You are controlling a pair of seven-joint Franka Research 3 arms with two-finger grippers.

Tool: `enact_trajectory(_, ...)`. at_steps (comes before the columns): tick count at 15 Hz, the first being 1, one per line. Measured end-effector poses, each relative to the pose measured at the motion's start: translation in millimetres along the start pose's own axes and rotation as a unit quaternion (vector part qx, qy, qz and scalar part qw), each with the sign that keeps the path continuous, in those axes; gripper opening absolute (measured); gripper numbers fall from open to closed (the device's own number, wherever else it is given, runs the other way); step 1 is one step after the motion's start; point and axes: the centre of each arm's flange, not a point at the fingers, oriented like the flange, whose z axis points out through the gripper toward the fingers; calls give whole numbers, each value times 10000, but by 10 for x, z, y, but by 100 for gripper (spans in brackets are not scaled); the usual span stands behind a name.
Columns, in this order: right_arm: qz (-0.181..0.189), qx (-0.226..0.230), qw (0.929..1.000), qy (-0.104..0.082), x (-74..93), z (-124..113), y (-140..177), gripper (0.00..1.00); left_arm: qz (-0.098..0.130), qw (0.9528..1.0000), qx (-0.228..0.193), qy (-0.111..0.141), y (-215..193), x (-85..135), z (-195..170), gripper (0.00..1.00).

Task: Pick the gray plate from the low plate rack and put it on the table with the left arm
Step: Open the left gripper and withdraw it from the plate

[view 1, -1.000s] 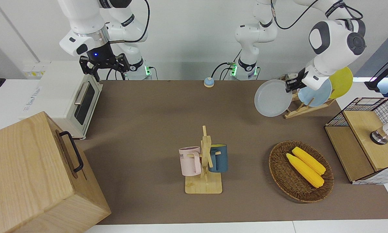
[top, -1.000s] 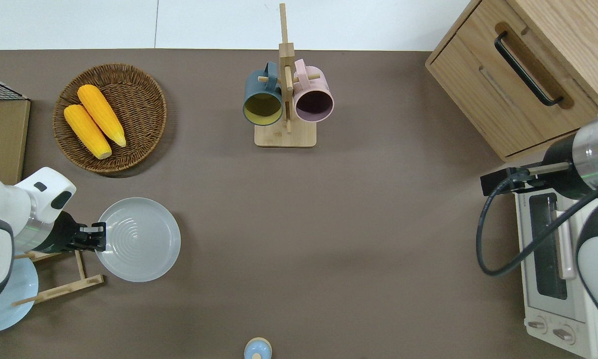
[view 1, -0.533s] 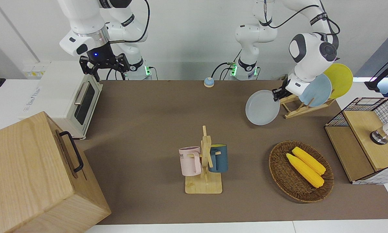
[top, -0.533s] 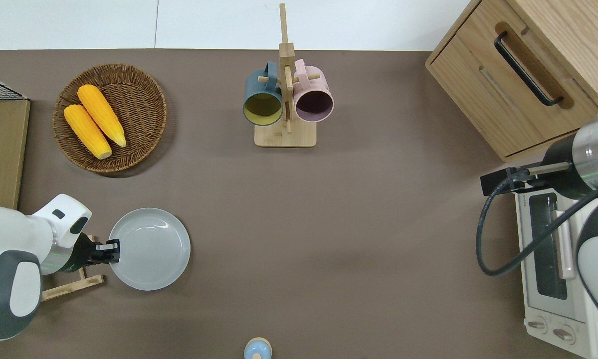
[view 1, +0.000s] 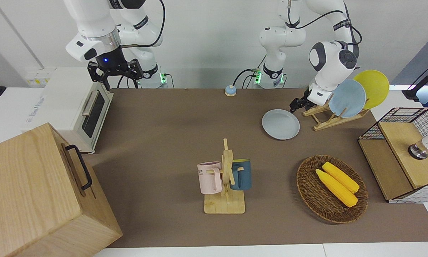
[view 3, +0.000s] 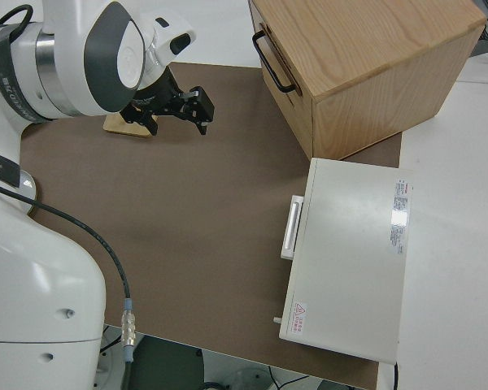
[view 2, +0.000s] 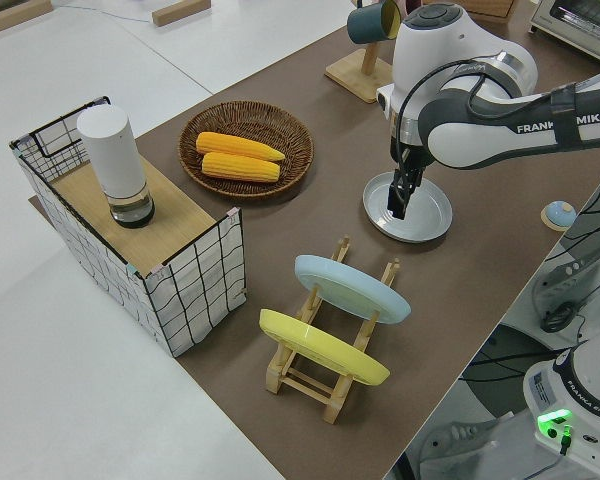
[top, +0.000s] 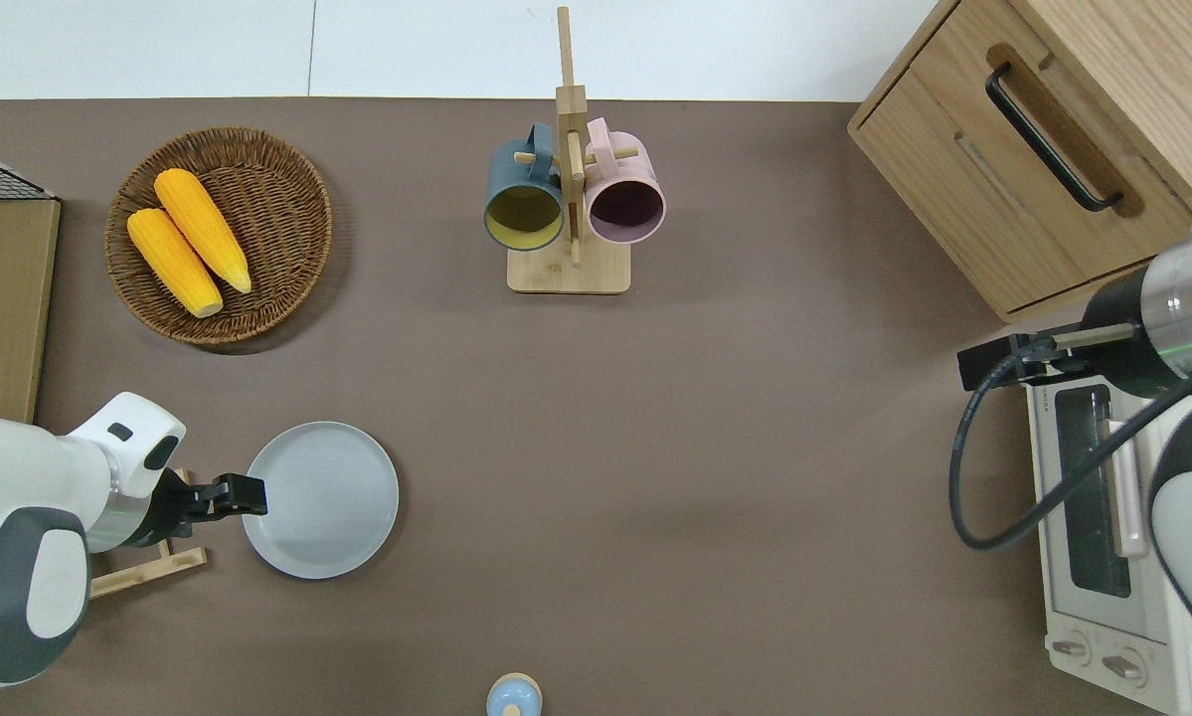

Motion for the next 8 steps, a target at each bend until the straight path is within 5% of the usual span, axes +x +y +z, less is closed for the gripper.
enact_trajectory(2,0,0,10000,0,0,0,0,99,2,9999,20,153,-26,62,-195,99)
enact_trajectory(8,0,0,10000,0,0,0,0,99,4,9991,415,113,-183,142,-1262,99)
